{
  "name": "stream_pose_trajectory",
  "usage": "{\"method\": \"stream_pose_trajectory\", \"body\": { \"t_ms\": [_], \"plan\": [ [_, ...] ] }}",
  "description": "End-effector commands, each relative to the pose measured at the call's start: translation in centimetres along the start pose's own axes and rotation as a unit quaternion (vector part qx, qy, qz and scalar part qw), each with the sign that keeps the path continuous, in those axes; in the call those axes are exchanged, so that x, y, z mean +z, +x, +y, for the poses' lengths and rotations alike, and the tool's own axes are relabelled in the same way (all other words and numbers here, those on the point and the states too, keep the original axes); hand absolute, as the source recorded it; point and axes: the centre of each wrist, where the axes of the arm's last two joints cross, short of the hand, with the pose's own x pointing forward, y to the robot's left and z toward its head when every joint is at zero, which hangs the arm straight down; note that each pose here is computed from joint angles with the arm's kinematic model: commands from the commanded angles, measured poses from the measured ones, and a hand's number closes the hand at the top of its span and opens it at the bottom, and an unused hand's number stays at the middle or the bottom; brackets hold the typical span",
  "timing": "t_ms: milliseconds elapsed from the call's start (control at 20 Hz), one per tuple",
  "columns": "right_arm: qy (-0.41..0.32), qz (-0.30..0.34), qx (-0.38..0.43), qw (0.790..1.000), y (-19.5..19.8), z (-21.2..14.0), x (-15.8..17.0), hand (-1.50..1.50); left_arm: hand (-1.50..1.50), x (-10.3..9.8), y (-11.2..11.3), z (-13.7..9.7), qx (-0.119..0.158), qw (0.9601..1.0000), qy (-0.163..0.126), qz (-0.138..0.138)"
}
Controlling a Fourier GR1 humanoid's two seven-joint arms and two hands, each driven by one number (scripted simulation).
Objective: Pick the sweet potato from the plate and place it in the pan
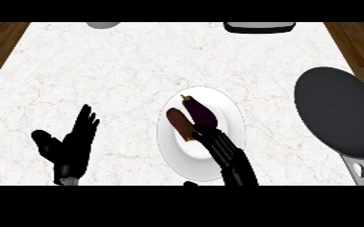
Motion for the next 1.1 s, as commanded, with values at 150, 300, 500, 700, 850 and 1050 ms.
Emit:
{"method": "stream_pose_trajectory", "body": {
  "t_ms": [150, 300, 500, 700, 850, 1050],
  "plan": [
    [-0.035, 0.048, 0.103, 0.993, 2.9, 2.2, -3.3, -1.5, 0.0, 0.7, -0.5, -2.5, 0.002, 0.9999, -0.01, 0.01],
    [-0.033, 0.08, 0.132, 0.987, 5.8, 1.1, -7.8, -1.5, 0.0, -1.0, -0.7, -1.6, 0.0, 0.9998, -0.001, 0.017],
    [0.073, 0.145, 0.222, 0.961, 5.2, 1.1, -10.3, -1.5, 0.0, -0.8, 0.7, -2.1, 0.002, 0.9999, -0.011, 0.005],
    [0.162, 0.205, 0.317, 0.912, 5.3, 2.1, -12.1, -1.5, 0.0, 0.0, 0.3, -1.9, 0.001, 0.9997, -0.022, 0.012],
    [0.189, 0.225, 0.354, 0.888, 7.2, 1.9, -14.4, -1.5, 0.0, 0.5, 0.4, -1.3, -0.003, 0.9995, -0.025, 0.019],
    [0.209, 0.212, 0.331, 0.895, 7.5, 0.8, -17.2, -1.5, 0.0, -1.6, 1.6, -0.9, 0.004, 0.9999, -0.013, 0.007]
  ]
}}
